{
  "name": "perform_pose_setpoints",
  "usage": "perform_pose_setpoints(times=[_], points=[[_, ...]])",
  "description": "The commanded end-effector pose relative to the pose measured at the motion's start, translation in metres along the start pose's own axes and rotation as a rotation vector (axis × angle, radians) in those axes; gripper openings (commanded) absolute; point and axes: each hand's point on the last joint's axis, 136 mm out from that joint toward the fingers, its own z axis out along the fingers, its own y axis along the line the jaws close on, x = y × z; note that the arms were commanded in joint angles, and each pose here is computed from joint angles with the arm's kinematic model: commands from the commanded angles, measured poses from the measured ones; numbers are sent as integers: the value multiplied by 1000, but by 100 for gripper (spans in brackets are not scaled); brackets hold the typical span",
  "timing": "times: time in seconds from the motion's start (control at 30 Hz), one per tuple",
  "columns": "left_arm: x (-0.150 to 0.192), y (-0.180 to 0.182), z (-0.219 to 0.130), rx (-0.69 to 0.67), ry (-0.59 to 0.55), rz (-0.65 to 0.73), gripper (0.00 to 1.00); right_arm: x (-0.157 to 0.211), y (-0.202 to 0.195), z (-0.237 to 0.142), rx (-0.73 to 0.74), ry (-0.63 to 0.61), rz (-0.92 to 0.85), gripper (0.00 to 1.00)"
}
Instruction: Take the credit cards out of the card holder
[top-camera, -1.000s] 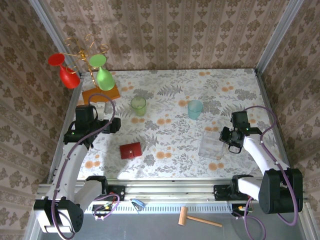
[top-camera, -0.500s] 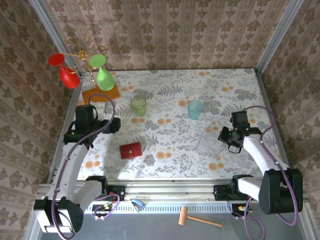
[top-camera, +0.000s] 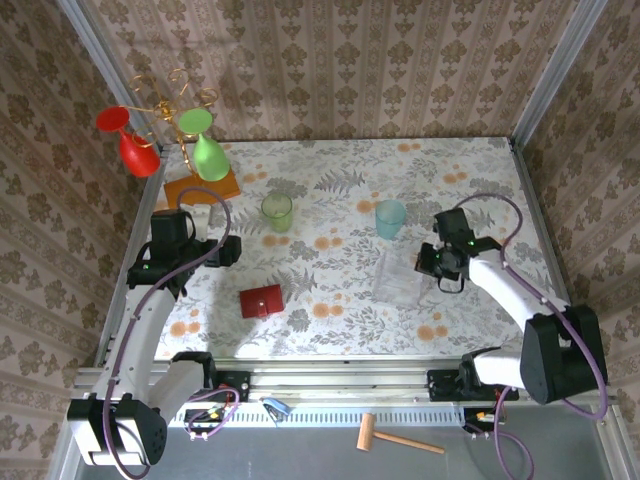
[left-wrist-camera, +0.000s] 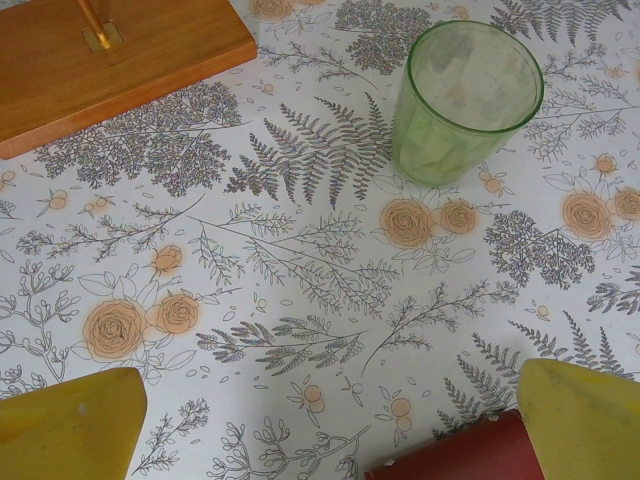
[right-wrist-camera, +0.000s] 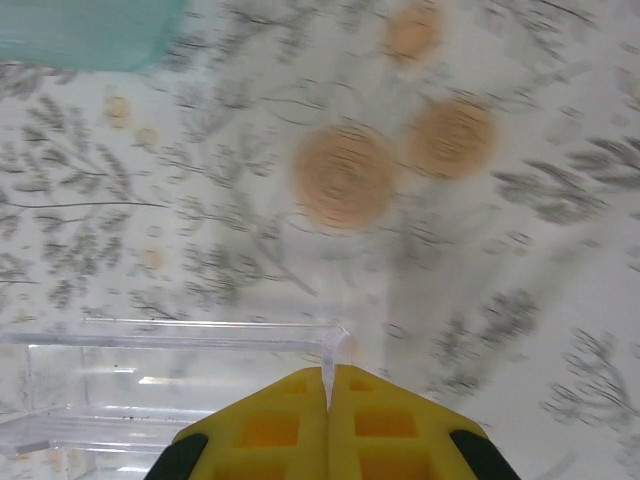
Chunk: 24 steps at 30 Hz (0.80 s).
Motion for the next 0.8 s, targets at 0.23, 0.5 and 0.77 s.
perform_pose_setpoints(times=[0.23, 0.5, 0.77], points=[[7, -2, -3, 6, 6, 16, 97, -34, 113, 19, -60, -35, -147, 0], [9, -6, -4, 13, 9, 24, 97, -35, 161, 48, -16, -12, -226, 0], [9, -8, -4, 10, 7, 35, 97, -49, 155, 54, 73, -46, -232, 0]])
